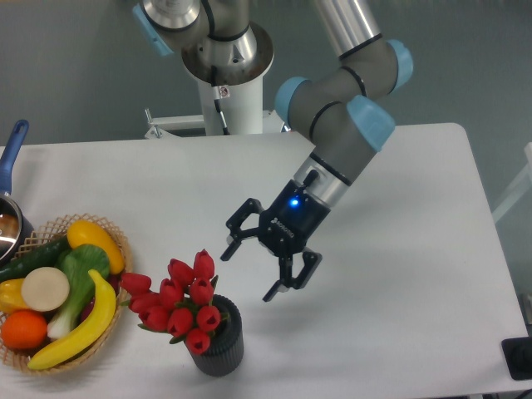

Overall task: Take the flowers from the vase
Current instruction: 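Move the open gripper down toward the red tulips in the grey vase, then close the gripper around the tulip stems just below the blooms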

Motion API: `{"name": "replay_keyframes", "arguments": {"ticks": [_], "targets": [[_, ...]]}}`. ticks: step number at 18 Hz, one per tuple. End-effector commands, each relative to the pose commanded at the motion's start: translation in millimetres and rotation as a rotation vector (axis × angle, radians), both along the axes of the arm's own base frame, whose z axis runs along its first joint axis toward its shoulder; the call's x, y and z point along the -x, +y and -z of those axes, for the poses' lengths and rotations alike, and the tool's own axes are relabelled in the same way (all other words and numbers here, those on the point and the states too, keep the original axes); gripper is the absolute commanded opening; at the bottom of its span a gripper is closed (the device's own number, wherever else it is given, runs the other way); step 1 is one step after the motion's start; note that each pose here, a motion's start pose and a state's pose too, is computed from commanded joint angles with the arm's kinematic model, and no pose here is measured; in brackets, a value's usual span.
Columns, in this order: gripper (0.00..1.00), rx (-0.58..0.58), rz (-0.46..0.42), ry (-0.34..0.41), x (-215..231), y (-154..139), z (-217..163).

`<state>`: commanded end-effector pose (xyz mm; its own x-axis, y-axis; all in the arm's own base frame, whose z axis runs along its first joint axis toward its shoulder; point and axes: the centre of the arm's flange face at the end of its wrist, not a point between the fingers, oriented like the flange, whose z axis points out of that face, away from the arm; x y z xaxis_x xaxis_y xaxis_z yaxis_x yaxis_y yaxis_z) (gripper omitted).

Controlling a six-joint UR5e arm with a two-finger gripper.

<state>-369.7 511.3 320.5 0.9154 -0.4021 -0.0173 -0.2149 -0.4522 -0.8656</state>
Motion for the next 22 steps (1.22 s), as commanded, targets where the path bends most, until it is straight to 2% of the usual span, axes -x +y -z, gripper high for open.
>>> {"name": "replay_keyframes", "arguments": {"ticks": [4,10,17,19,22], "targets": [[1.0,0.006,0.03,-0.013,-14.2,13.6,6.1],[1.0,-0.008,0.052,0.009,-6.7,37.6,2.3],[1.0,-0.008,0.058,0.005,-2.9,49.0,5.7],[0.87,0.007,0.033,-0.03,-0.9,50.5,3.6],[0.55,0.006,0.027,-0.029,3.3,53.7,0.4]]}}
